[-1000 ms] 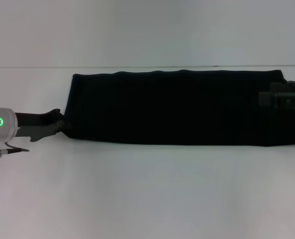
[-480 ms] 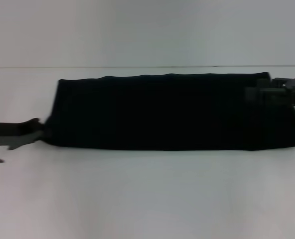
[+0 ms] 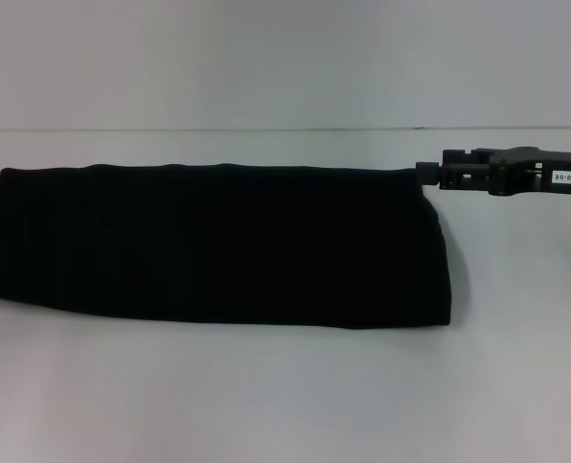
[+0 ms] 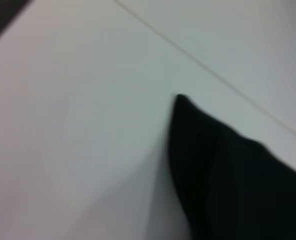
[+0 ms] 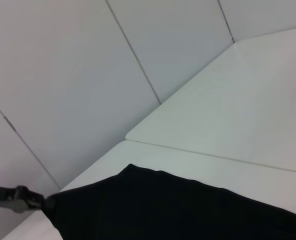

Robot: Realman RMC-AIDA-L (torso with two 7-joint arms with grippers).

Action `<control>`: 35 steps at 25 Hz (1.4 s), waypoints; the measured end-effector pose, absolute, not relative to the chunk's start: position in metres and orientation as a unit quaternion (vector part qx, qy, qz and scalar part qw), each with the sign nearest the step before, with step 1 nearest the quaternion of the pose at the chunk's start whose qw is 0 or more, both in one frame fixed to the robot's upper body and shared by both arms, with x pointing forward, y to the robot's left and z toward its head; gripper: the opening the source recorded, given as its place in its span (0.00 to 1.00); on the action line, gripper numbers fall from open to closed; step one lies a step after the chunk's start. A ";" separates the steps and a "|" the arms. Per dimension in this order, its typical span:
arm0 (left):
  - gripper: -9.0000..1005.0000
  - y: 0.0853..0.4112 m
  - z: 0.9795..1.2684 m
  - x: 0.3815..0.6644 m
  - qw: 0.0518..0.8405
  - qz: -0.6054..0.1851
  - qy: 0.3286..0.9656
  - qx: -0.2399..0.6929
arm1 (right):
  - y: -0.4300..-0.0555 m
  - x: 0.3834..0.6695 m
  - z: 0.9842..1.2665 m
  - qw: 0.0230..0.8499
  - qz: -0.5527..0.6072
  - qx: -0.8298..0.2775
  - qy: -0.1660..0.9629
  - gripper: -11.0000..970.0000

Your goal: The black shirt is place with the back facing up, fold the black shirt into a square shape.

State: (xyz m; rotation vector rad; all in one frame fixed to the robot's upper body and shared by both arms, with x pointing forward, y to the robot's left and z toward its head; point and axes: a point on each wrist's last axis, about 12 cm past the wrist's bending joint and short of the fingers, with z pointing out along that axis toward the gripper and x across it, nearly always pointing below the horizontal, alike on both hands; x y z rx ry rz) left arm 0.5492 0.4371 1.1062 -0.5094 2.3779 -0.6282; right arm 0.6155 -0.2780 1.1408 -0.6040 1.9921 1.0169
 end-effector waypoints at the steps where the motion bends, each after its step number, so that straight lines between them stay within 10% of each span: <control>1: 0.08 0.436 1.110 0.550 0.312 -0.248 0.898 -0.188 | -0.278 0.615 1.140 0.401 0.402 -0.239 0.788 0.88; 5: 0.10 0.397 1.141 0.574 0.336 -0.375 0.857 -0.109 | -0.285 0.611 1.136 0.404 0.401 -0.230 0.790 0.88; 11: 0.11 0.253 1.173 0.636 0.310 -0.512 0.800 0.055 | -0.319 0.595 1.134 0.427 0.397 -0.203 0.787 0.88; 19: 0.14 0.086 1.128 0.647 0.308 -0.513 0.800 0.051 | -0.369 0.578 1.146 0.445 0.373 -0.202 0.789 0.88; 26: 0.16 0.069 1.061 0.591 0.372 -0.511 0.774 -0.040 | -0.375 0.586 1.158 0.449 0.355 -0.221 0.789 0.88; 35: 0.35 0.102 1.081 0.558 0.459 -0.623 0.633 0.027 | -0.365 0.607 1.156 0.422 0.337 -0.173 0.824 0.88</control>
